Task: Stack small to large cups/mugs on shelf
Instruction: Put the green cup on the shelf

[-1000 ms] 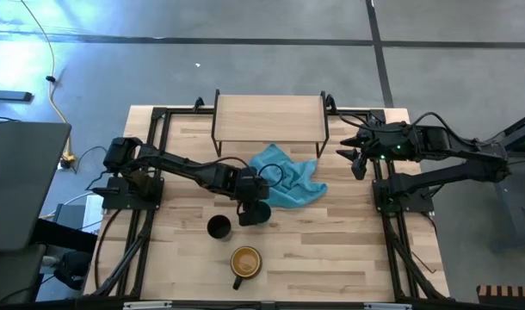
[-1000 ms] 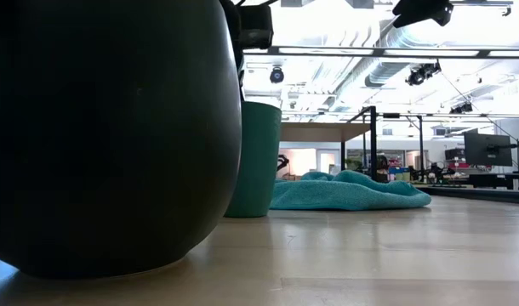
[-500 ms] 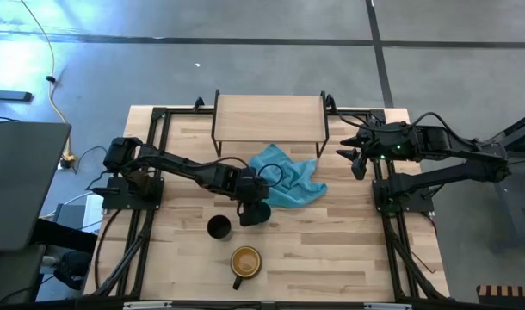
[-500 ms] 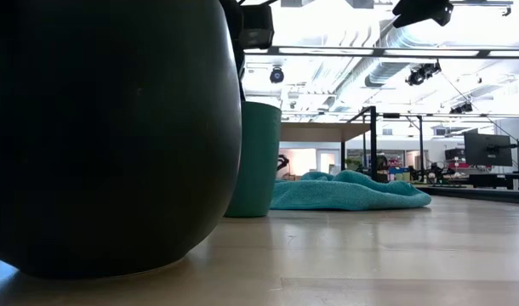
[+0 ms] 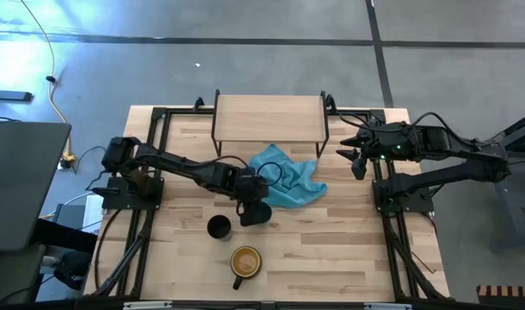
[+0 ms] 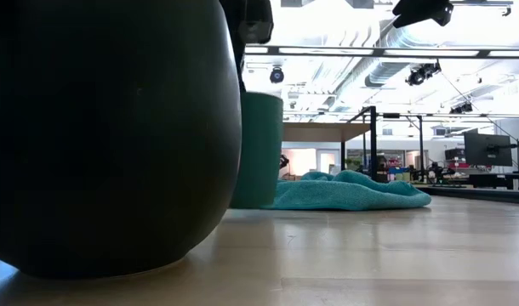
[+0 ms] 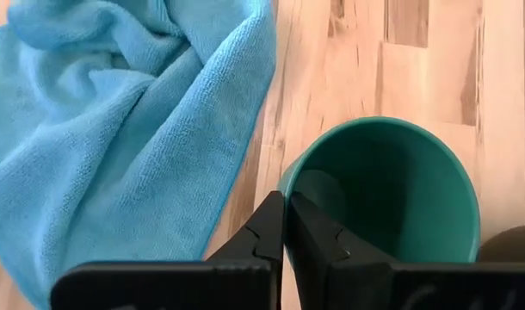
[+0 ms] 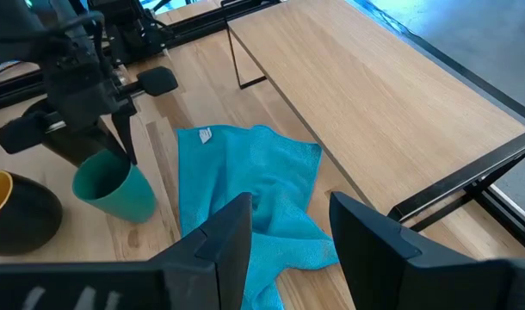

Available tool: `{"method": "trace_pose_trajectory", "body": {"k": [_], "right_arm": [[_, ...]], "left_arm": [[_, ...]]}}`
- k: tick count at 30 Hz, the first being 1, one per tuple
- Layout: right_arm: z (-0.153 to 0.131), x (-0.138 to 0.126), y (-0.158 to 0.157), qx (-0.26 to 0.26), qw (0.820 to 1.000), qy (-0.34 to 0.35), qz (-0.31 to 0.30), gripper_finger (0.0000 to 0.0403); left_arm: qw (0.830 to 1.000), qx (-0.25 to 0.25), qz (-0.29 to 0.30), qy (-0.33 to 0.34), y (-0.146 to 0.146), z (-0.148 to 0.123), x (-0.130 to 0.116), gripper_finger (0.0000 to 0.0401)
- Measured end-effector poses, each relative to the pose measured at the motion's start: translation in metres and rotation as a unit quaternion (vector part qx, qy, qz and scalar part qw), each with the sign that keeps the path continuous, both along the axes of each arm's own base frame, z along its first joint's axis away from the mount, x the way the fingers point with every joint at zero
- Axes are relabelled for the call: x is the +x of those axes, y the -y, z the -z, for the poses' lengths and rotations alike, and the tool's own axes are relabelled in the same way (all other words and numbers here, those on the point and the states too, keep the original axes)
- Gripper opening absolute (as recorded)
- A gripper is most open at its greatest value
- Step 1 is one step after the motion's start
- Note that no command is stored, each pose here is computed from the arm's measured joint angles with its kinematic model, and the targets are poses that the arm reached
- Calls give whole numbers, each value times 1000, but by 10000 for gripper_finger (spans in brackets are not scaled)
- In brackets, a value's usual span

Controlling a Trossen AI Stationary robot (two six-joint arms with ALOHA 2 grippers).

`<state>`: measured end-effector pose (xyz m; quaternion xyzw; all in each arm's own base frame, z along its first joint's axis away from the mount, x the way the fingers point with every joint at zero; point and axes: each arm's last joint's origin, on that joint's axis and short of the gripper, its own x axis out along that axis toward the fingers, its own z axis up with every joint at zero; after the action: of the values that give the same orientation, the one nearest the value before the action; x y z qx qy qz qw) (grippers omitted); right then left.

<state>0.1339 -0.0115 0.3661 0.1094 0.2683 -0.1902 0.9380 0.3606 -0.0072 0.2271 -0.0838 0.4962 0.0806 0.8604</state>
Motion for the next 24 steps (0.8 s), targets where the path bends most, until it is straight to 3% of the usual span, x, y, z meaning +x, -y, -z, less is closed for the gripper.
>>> {"method": "trace_pose_trajectory", "body": {"k": [10,24], "right_arm": [[0,0,0,0,1000,-1,0,149],[0,0,0,0,1000,-1,0,149]], "left_arm": [[1000,22,-9,15,-15,-69,7,0],[993,52,-107,-12,-84,-132,-18,0]]}}
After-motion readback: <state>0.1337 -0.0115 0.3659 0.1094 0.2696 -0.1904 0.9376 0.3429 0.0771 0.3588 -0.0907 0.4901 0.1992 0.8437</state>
